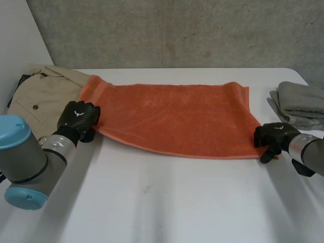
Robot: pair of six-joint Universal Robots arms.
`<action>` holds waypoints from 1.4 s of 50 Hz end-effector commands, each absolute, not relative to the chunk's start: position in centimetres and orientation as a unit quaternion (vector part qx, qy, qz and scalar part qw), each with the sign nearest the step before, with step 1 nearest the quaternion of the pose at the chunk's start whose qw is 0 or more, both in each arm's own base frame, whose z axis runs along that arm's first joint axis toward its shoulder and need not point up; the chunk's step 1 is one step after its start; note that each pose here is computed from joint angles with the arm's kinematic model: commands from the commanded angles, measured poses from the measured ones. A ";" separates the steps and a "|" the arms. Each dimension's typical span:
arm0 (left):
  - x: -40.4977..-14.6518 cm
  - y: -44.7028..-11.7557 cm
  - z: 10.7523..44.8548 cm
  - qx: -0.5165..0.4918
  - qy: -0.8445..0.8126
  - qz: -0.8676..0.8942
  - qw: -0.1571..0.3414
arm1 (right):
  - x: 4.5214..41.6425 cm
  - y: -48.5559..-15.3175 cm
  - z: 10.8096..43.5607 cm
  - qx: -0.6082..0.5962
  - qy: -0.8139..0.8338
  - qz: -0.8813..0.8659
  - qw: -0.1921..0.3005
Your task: Fold the laundry.
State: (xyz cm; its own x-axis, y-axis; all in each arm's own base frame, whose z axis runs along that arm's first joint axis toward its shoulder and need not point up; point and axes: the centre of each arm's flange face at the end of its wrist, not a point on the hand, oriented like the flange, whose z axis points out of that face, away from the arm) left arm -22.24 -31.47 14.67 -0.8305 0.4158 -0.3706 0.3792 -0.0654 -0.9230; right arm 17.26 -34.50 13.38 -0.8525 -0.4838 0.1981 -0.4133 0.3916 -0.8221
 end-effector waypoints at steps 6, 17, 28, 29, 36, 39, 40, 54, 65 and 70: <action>-21.1 -32.6 15.0 -0.278 -0.686 0.673 0.002 | 17.4 -35.9 11.9 -0.295 0.800 -0.523 0.006; -21.0 -29.5 15.0 -0.301 -0.723 0.622 0.017 | 17.0 -34.9 13.8 -0.336 0.771 -0.540 -0.023; -18.2 -19.6 16.0 -0.387 -0.818 0.426 -0.007 | 13.1 -27.5 18.2 -0.406 0.848 -0.341 -0.015; -18.0 -19.0 16.1 -0.394 -0.822 0.410 -0.008 | 12.7 -26.8 18.6 -0.417 0.851 -0.319 -0.014; -17.7 -16.8 16.7 -0.442 -0.836 0.324 0.017 | 11.8 -25.6 20.1 -0.489 0.828 -0.272 -0.020; -18.7 -19.4 16.8 -0.451 -0.813 0.368 0.007 | 12.5 -27.6 19.4 -0.475 0.824 -0.307 -0.032; -19.0 -20.2 16.8 -0.452 -0.806 0.382 0.002 | 12.6 -28.2 19.3 -0.469 0.823 -0.320 -0.036; -25.2 -35.0 17.8 -0.424 -0.649 0.627 -0.072 | 15.7 -37.4 18.4 -0.388 0.750 -0.531 -0.073; -27.3 -40.6 14.9 -0.442 -0.612 0.649 -0.096 | 17.7 -41.5 16.0 -0.367 0.703 -0.601 -0.103; -27.7 -41.4 14.0 -0.445 -0.614 0.645 -0.091 | 18.1 -42.6 14.9 -0.360 0.697 -0.608 -0.118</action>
